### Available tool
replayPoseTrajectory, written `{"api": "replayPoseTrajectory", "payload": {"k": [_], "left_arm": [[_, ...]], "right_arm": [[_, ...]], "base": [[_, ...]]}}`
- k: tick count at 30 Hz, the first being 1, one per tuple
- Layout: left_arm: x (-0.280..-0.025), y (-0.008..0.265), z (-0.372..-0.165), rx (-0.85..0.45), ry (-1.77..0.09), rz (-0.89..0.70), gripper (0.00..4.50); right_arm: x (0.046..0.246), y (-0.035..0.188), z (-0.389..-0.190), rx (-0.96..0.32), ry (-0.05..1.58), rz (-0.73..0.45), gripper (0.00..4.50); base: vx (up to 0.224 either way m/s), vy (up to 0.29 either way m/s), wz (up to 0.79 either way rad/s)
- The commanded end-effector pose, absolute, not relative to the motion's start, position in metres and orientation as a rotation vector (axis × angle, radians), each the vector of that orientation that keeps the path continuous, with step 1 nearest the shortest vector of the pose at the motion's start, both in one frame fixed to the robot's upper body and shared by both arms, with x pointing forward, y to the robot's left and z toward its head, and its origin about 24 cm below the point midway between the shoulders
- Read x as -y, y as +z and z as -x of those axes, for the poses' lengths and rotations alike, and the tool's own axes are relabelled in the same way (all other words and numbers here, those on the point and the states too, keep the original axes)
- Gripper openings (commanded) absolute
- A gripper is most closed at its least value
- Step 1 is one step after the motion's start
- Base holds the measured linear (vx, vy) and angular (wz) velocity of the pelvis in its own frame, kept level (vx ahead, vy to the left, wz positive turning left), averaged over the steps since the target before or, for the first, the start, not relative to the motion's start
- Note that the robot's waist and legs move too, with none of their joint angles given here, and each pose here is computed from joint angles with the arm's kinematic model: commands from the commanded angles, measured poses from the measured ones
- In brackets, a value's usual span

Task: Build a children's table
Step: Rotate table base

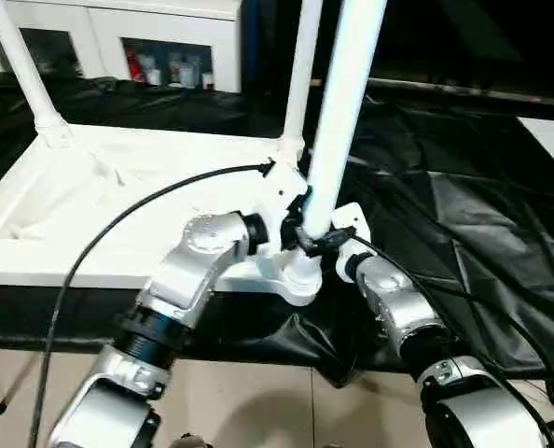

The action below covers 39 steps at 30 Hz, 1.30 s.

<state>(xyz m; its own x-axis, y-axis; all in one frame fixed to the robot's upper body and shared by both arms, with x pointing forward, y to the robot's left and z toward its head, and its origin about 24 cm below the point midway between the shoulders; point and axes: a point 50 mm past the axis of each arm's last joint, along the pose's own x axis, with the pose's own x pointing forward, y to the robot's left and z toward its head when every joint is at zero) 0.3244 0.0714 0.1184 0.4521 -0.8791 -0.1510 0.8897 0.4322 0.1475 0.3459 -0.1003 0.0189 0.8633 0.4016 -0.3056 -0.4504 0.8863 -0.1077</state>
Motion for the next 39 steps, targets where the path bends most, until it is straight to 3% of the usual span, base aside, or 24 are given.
{"api": "replayPoseTrajectory", "payload": {"k": [1, 9, 11, 13, 22, 34, 38, 39], "left_arm": [[-0.083, 0.106, -0.316, -0.117, -1.171, -0.259, 4.48], [-0.11, 0.086, -0.295, -0.274, -1.358, -0.298, 4.48], [-0.118, 0.084, -0.297, -0.296, -1.35, -0.318, 4.31], [-0.132, 0.079, -0.308, -0.341, -1.298, -0.409, 4.12], [-0.139, 0.072, -0.325, -0.387, -1.279, -0.516, 3.45], [-0.145, 0.061, -0.336, -0.482, -1.293, -0.601, 2.43], [-0.149, 0.06, -0.338, -0.495, -1.292, -0.608, 2.35], [-0.15, 0.06, -0.338, -0.498, -1.293, -0.609, 2.08]], "right_arm": [[0.108, 0.022, -0.347, -0.261, 0.43, 0.179, 3.85], [0.142, 0.033, -0.346, -0.234, 0.442, 0.185, 3.85], [0.148, 0.035, -0.345, -0.234, 0.473, 0.195, 3.85], [0.159, 0.037, -0.335, -0.246, 0.616, 0.261, 3.85], [0.175, 0.044, -0.307, -0.315, 0.909, 0.315, 3.85], [0.174, 0.056, -0.296, -0.322, 0.981, 0.303, 3.85], [0.174, 0.057, -0.294, -0.328, 0.996, 0.303, 3.85], [0.174, 0.058, -0.294, -0.329, 0.997, 0.302, 3.85]], "base": [[0.0, 0.0, 0.0], [0.0, 0.0, 0.0], [0.0, 0.0, 0.0], [0.0, 0.0, 0.0], [0.0, 0.0, 0.0], [0.0, 0.0, 0.0], [0.0, 0.0, 0.0], [0.0, 0.0, 0.0]]}}
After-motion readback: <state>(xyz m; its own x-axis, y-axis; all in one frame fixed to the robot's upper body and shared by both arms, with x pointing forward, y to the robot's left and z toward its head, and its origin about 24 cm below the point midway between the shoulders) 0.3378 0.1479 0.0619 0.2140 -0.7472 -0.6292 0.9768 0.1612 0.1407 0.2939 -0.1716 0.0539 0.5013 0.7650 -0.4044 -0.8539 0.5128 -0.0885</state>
